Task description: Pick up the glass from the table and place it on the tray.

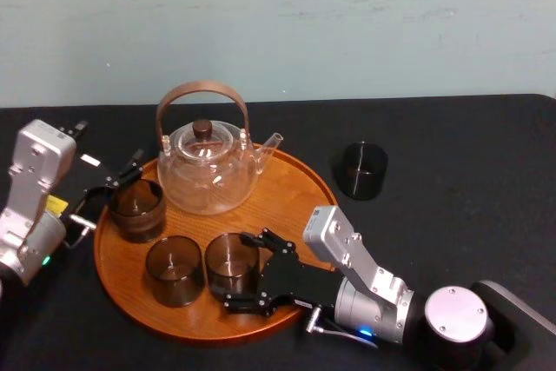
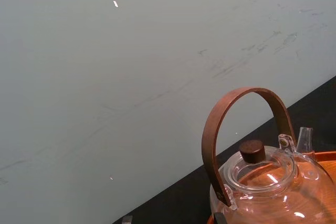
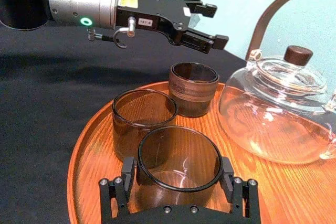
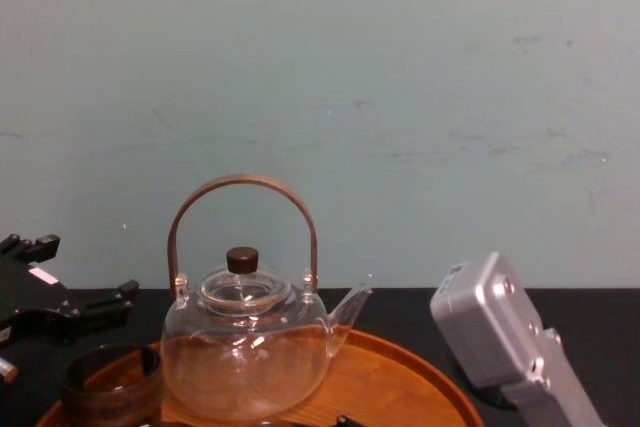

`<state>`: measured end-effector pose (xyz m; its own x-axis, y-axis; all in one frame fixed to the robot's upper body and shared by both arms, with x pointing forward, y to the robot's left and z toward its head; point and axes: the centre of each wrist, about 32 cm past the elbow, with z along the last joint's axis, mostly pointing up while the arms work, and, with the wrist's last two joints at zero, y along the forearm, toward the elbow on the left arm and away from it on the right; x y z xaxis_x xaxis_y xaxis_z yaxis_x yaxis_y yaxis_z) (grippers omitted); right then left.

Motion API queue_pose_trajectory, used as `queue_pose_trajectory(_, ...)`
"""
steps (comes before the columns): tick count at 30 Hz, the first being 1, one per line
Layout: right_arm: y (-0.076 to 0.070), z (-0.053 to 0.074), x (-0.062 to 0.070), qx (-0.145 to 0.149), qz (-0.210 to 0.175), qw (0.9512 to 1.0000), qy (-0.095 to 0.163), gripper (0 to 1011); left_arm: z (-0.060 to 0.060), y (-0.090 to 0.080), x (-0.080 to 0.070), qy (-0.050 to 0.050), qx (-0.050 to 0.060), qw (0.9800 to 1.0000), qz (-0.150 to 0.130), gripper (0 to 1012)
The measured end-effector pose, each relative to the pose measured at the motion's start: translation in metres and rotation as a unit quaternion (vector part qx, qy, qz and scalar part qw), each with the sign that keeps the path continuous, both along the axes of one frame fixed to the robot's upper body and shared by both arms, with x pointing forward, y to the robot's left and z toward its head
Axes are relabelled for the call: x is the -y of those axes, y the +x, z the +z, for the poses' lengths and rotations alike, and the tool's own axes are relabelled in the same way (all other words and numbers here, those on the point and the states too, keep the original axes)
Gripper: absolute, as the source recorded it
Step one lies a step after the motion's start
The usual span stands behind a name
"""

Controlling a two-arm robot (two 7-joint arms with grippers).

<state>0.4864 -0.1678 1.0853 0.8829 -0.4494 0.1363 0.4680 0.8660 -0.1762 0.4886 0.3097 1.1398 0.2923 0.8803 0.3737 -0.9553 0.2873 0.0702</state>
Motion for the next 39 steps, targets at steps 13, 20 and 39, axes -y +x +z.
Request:
queue_pose_trajectory(13, -0.012, 0.008, 0.011, 0.000, -0.004, 1.0000, -0.002, 1003, 0.000, 0.000, 0.000, 0.000, 0.000, 1.0000, 0.000, 1001)
queue_pose_trajectory(20, -0.024, 0.008, 0.018, -0.009, -0.012, 0.9998, -0.012, 1003, 0.000, 0.000, 0.000, 0.000, 0.000, 1.0000, 0.000, 1001)
queue_pose_trajectory(39, -0.045, 0.017, 0.060, 0.009, -0.115, 0.9931, -0.020, 1003, 0.000, 0.000, 0.000, 0.000, 0.000, 1.0000, 0.000, 1001)
